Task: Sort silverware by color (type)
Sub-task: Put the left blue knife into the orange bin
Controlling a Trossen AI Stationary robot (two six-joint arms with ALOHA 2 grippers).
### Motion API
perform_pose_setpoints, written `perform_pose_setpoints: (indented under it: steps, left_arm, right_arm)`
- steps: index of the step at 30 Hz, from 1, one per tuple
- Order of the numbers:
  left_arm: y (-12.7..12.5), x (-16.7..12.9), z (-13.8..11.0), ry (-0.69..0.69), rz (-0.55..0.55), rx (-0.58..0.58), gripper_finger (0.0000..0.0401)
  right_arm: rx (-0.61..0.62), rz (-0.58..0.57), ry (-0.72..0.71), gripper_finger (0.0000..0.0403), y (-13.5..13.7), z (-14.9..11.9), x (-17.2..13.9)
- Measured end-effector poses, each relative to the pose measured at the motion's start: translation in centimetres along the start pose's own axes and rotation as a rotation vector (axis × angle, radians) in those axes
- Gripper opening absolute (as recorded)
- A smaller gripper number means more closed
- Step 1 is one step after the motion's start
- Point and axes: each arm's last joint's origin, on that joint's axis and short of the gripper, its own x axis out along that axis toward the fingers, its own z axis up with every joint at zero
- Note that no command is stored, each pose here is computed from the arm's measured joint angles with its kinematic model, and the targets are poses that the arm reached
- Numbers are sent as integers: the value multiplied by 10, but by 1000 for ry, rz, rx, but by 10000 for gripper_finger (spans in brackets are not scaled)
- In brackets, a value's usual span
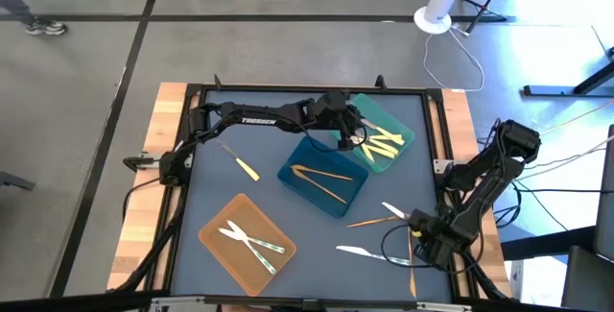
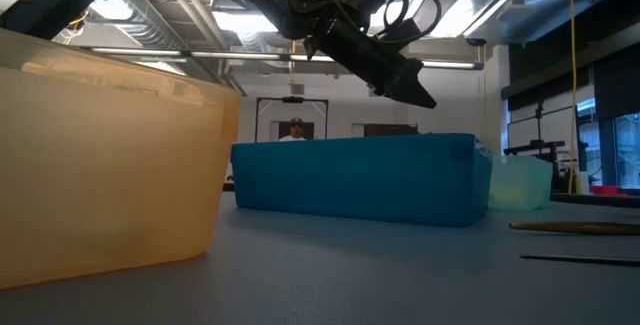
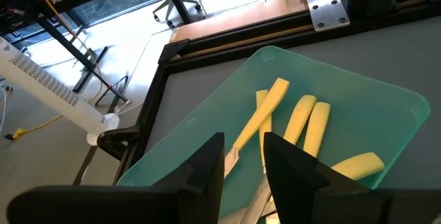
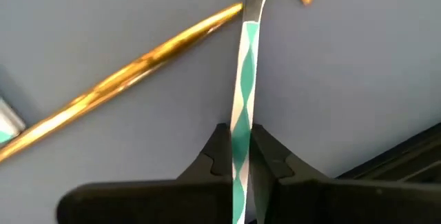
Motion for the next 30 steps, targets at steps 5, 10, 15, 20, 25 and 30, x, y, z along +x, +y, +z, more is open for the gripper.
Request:
perform_pose_setpoints:
  steps: [5, 10, 15, 20, 25, 30]
  left_arm:
    - [3, -12, 11, -14, 1, 1, 96]
    - [2, -21, 20, -16, -7, 5, 96]
    - [7, -39, 34, -22, -7, 6, 96]
    - [11, -59, 44, -4, -17, 8, 96]
    - [11, -79, 54, 18, -36, 13, 96]
    - [7, -101, 62, 57, -68, 22, 96]
  right_arm:
    - [-1, -32, -37, 5, 0, 1, -8]
    - [1, -77, -39, 3, -1, 0, -16]
    - [0, -60, -49, 3, -2, 0, -22]
    - [17, -10, -87, 3, -6, 5, -32]
    - [38, 51, -88, 4, -10, 19, -43]
    - [-15, 105, -101, 4, -15, 38, -51]
